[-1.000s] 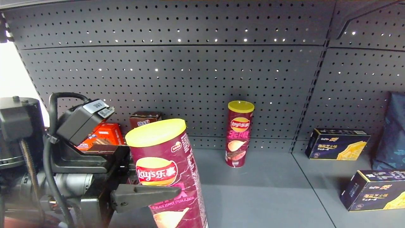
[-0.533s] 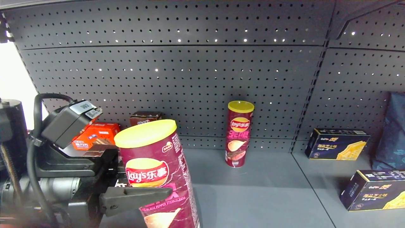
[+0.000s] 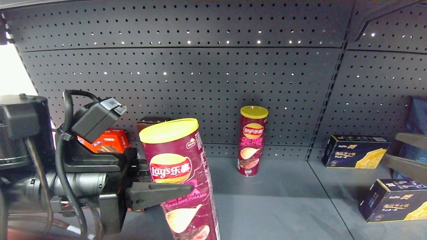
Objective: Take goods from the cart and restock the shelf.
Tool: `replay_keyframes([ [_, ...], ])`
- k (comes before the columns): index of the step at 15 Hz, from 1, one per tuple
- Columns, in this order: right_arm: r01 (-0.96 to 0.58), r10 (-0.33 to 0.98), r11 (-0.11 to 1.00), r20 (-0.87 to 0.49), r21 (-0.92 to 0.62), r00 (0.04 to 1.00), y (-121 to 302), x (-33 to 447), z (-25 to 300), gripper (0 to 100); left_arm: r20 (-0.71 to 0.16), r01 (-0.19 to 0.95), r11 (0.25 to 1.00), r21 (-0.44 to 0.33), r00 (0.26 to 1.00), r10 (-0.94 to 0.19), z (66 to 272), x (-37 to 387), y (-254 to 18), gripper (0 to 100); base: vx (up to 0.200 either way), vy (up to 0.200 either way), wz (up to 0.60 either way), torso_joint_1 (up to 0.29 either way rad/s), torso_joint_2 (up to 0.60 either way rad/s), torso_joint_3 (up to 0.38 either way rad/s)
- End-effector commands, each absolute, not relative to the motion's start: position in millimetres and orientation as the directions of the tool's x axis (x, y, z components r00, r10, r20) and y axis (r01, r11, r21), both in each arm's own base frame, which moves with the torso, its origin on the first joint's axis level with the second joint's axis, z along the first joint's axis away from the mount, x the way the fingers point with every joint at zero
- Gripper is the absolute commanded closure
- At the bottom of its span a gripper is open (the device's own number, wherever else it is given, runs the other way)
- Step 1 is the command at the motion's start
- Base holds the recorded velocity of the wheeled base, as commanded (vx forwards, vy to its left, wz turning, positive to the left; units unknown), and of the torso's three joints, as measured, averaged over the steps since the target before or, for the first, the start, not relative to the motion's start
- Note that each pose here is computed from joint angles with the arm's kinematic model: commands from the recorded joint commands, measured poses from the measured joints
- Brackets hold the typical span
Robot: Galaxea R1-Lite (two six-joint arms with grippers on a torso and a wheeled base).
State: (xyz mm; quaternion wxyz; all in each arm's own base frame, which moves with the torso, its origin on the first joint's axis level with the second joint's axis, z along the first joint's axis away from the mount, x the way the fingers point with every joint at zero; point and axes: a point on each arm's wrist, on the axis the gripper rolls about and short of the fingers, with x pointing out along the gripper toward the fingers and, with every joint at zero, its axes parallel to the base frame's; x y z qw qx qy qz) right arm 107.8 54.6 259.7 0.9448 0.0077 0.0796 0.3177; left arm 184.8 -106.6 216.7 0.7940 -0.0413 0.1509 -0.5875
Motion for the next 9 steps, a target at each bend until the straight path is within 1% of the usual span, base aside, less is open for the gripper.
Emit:
replay_keyframes([
  [1,-0.674,0.667,0.735,-0.261,0.079,0.698,98,175,247,0,-0.205,0.916,0.307,-0.258,0.258,-0.944,212,186,-107,100,0.000,0.000,0.00,0.000,0.00,0.000],
  [2,-0.721,0.709,0.691,-0.249,0.058,0.660,105,189,242,0,-0.209,0.915,0.306,-0.262,0.256,-0.944,209,185,-107,100,0.000,0.000,0.00,0.000,0.00,0.000],
  [4,-0.766,0.746,0.643,-0.239,0.014,0.622,109,211,231,0,-0.201,0.919,0.299,-0.255,0.252,-0.946,210,184,-108,100,0.000,0.000,0.00,0.000,0.00,0.000],
  [6,-0.773,0.748,0.634,-0.260,0.009,0.610,116,228,222,0,-0.199,0.920,0.300,-0.252,0.254,-0.947,211,185,-108,100,0.000,0.000,0.00,0.000,0.00,0.000],
  [8,-0.779,0.754,0.627,-0.259,0.013,0.603,117,235,218,0,-0.200,0.920,0.300,-0.253,0.254,-0.946,210,184,-107,100,0.000,0.000,0.00,0.000,0.00,0.000],
  [9,-0.801,0.779,0.599,-0.241,0.017,0.578,116,238,217,0,-0.199,0.920,0.299,-0.253,0.253,-0.947,210,184,-107,100,0.000,0.000,0.00,0.000,0.00,0.000],
])
